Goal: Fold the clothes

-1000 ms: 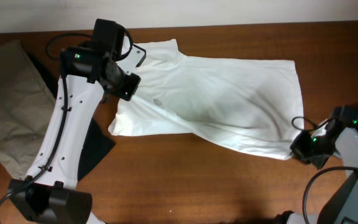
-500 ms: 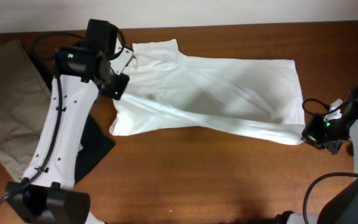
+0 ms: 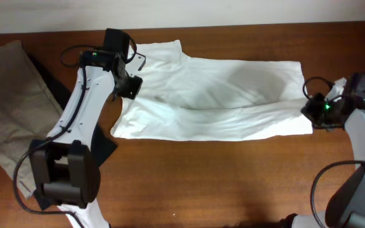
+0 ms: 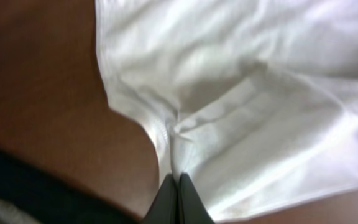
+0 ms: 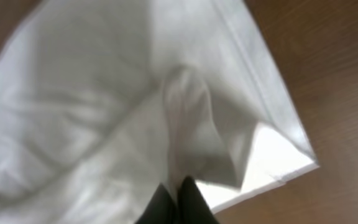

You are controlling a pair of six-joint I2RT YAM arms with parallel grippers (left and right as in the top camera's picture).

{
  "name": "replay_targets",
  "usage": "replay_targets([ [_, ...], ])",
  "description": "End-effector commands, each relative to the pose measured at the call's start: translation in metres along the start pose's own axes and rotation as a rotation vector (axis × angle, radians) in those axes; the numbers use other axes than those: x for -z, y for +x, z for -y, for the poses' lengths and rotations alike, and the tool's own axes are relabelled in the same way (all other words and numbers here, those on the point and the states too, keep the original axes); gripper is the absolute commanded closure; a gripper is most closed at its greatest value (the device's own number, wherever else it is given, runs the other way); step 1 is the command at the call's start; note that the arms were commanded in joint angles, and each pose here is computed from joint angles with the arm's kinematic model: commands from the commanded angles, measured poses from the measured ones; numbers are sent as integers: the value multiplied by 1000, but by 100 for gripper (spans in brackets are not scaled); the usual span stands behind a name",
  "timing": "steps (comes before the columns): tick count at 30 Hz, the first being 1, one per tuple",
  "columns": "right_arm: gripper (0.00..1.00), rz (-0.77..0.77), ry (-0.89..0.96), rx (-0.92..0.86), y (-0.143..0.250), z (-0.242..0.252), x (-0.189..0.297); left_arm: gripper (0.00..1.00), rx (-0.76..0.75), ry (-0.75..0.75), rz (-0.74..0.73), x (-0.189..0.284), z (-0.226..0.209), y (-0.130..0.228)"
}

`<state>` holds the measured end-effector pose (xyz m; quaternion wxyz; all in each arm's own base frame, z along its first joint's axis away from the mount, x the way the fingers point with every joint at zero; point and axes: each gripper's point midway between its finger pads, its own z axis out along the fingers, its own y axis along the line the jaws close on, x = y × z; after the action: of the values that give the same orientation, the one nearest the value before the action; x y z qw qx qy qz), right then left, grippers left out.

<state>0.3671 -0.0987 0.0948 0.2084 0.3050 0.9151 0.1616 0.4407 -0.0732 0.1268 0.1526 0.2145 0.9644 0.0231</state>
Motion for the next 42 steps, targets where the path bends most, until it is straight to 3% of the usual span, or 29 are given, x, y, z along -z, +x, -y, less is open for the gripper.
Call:
replay_targets([
  [1, 95, 20, -9, -25, -9, -8, -16, 100, -4, 8, 20, -26, 1, -13],
  [2, 80, 54, 16, -19, -18, -3, -18, 96, -9, 1, 44, -31, -1, -20],
  [3, 60, 71, 47, -18, -21, 3, -17, 70, -14, -13, 76, -30, -4, -28],
  [4, 53, 57, 59, -9, -18, 7, -17, 56, -12, -35, 80, -26, -8, -30],
  [5, 48, 23, 80, -12, -11, 17, -15, 42, -11, -58, 69, -21, -12, -29],
  [7, 42, -39, 215, -99, 4, 64, -2, 25, -9, -68, 11, -15, -15, -14],
  [10, 48, -172, 258, -145, 39, 85, 5, 15, 4, -28, -146, -14, -11, 26],
  [12, 47, -203, 228, -106, 58, 78, -13, 15, 126, -9, -274, -23, -15, 64],
  [16, 35, -151, 180, -31, 68, 70, -44, 16, 221, 111, -336, -63, -9, 105],
  [19, 49, -98, 166, -14, 60, 70, -51, 22, 235, 108, -320, -84, -10, 116],
  [20, 53, -91, 164, -11, 58, 69, -51, 30, 235, 106, -312, -90, -9, 118],
  [21, 53, -88, 163, -11, 57, 69, -51, 30, 234, 105, -313, -92, -8, 119],
  [23, 72, -85, 164, -9, 56, 69, -51, 48, 234, 102, -300, -97, -8, 120],
  [24, 87, -86, 176, -9, 57, 71, -51, 61, 234, 99, -294, -98, -9, 119],
  [25, 96, -96, 226, -18, 60, 81, -47, 86, 235, 77, -297, -98, -14, 120],
  [26, 96, -106, 244, -37, 60, 87, -42, 97, 241, 57, -303, -98, -20, 123],
  [27, 96, -114, 255, -81, 55, 93, -25, 100, 265, 52, -313, -96, -29, 128],
  [30, 96, -104, 322, -158, 52, 104, 17, 100, 329, 68, -311, -81, -50, 126],
  [34, 91, -195, 388, -184, 76, 113, 27, 98, 340, 64, -299, -68, -60, 118],
  [36, 66, -193, 383, -184, 75, 112, 26, 44, 340, 73, -323, -64, -57, 122],
  [37, 58, -187, 306, -169, 72, 100, 21, 36, 342, 86, -325, -63, -55, 122],
  [39, 55, -157, 58, -34, 57, 60, 11, 34, 351, 144, -272, -60, -49, 106],
  [42, 54, -105, -18, 96, 43, 31, -3, 33, 284, 288, -128, -51, -29, 67],
])
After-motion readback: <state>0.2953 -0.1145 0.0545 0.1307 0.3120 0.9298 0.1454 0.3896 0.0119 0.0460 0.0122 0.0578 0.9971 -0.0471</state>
